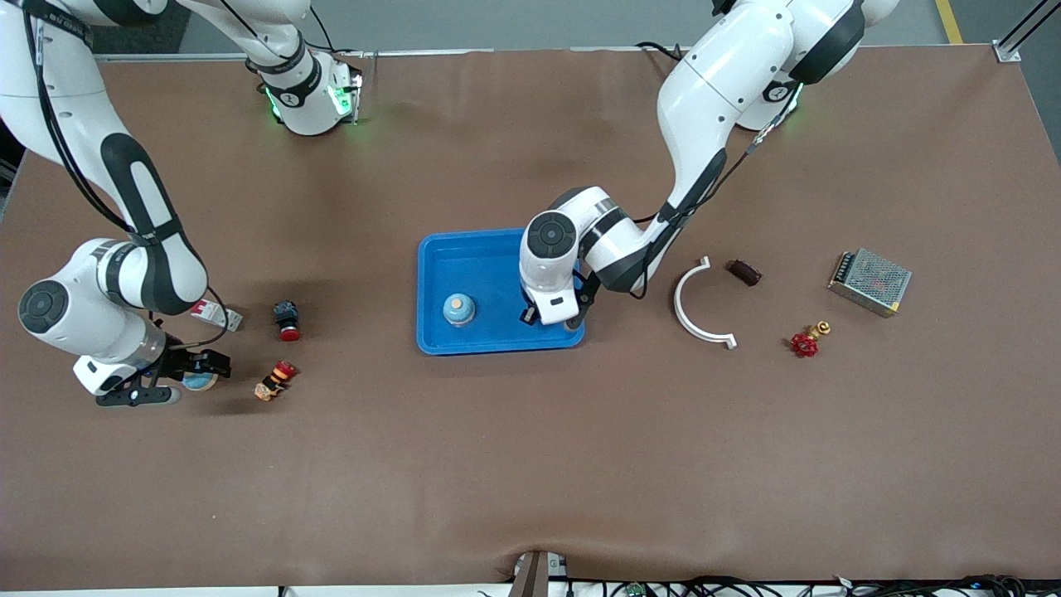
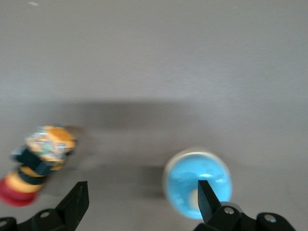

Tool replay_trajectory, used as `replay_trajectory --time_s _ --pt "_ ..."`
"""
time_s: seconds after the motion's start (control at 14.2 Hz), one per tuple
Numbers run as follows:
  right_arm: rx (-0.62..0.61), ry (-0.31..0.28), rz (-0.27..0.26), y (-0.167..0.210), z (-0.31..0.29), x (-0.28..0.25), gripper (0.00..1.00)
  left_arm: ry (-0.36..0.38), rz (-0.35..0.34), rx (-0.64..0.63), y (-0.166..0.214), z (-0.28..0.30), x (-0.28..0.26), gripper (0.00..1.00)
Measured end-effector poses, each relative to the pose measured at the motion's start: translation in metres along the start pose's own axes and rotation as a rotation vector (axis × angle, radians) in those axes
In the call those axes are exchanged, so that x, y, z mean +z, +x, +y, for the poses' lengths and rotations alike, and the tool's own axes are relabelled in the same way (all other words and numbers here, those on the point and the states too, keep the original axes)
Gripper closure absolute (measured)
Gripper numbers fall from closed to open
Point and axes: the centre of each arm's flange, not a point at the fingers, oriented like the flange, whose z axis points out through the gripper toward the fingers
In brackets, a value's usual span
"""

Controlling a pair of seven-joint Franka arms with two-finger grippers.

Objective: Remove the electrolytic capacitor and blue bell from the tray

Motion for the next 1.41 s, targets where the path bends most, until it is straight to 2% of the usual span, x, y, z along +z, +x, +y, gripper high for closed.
replay_trajectory --time_s 0.21,0.56,1.06,1.41 --pt "0.01 0.011 0.004 0.007 -0.039 -0.015 0.0 -0.003 0.0 0.001 0.0 0.001 -0.001 0.66" --pt "0.159 0.022 -0.001 0.005 -0.164 -0.024 0.0 -0.046 0.017 0.009 0.005 0.013 -0.025 0.66" --pt "0.286 0.023 -0.027 -0.027 -0.282 -0.023 0.0 -0.023 0.09 0.067 0.019 0.015 -0.086 0.66" --pt "0.325 0.011 -0.059 -0.075 -0.378 -0.011 0.0 0.004 0.126 0.094 0.048 0.015 -0.127 0.66"
